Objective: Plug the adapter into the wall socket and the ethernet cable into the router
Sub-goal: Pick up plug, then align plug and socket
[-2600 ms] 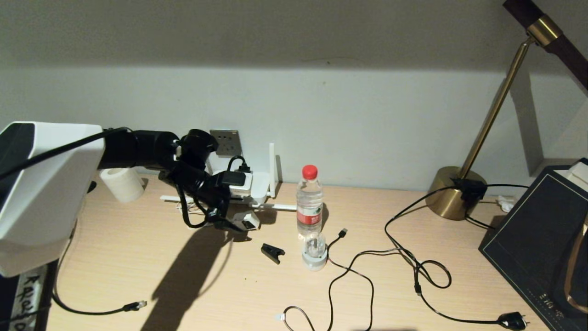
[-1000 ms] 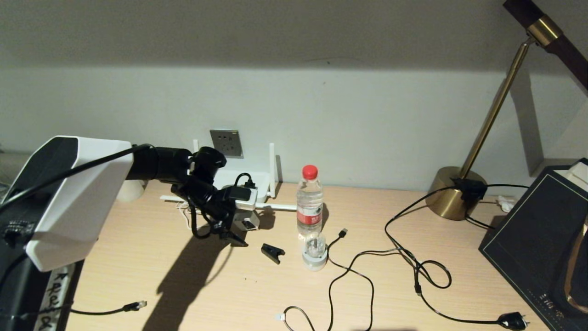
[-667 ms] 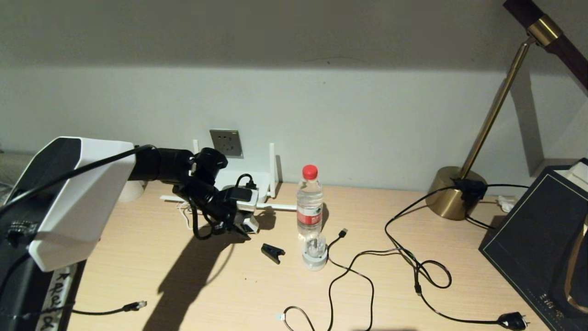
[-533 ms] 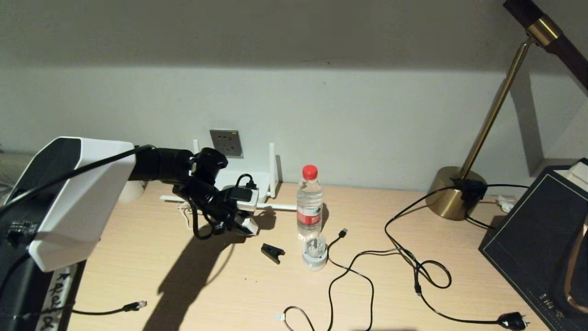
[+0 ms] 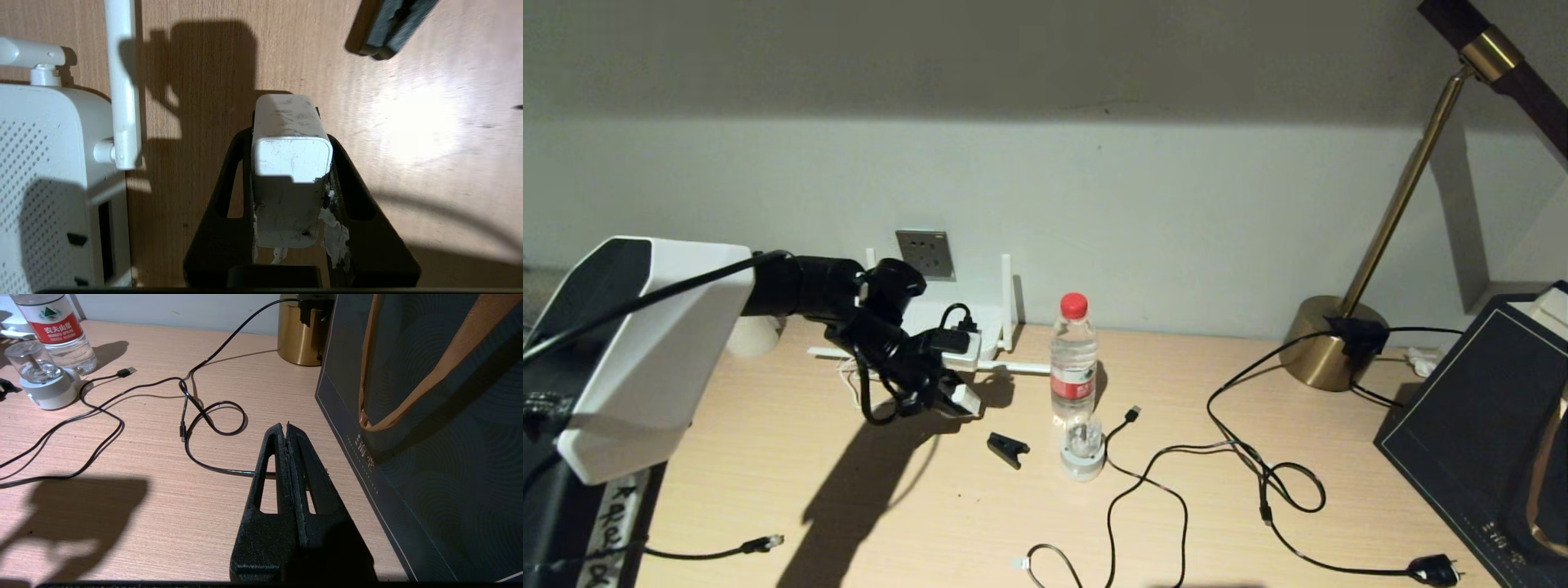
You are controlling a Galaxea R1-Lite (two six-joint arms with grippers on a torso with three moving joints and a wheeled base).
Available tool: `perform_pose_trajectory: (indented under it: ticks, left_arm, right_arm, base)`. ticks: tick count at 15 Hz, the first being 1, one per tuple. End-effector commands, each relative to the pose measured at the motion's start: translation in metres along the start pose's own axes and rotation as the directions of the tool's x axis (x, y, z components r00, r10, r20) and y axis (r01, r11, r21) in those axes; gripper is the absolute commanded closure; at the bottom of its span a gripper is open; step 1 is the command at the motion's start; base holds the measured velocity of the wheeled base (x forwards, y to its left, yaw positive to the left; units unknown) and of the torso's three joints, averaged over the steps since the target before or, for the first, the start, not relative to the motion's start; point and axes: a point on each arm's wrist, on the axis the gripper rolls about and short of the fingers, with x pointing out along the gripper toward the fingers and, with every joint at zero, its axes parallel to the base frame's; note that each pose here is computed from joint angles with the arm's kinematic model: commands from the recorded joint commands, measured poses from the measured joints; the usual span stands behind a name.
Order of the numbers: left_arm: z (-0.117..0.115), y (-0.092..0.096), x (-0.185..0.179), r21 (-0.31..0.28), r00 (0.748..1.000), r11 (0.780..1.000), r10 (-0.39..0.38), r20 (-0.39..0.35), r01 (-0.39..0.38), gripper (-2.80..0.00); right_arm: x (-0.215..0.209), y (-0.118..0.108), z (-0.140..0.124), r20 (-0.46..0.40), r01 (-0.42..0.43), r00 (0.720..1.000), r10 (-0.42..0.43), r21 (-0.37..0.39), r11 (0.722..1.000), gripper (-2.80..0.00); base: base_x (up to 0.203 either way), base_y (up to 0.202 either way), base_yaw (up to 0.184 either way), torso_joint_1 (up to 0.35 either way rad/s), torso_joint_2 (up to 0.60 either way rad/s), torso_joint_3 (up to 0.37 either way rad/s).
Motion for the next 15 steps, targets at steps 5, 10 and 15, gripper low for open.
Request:
perform_pose_trajectory:
  ticks: [5, 10, 15]
  left_arm:
    - [0.053, -0.026, -0.106, -0.182, 0.978, 0.98, 0.114, 0.175, -0.081, 0.0]
    - [0.051, -0.079, -0.201, -0.391, 0.933, 0.91, 0.25, 0.258, -0.136, 0.0]
    - [0.059, -0.114, -0.286, -0.478, 0.841, 0.81, 0.489, 0.23, -0.34, 0.0]
  right_arm:
    - [0.0, 0.0, -0.001, -0.005, 0.0, 1.0, 0.0, -0.002, 1.0, 0.0]
    - [0.0, 0.0, -0.001, -0.006, -0.001, 1.0, 0.001, -0.001, 1.0, 0.0]
    - [0.0, 0.0, -0.001, -0.006, 0.001, 1.0, -0.001, -0.001, 1.0, 0.0]
  base:
    - [0.0, 0.0, 0.0, 0.0, 0.0, 0.0]
    - [0.0, 0.0, 0.0, 0.0, 0.0, 0.0]
    - [0.0, 0.0, 0.0, 0.0, 0.0, 0.0]
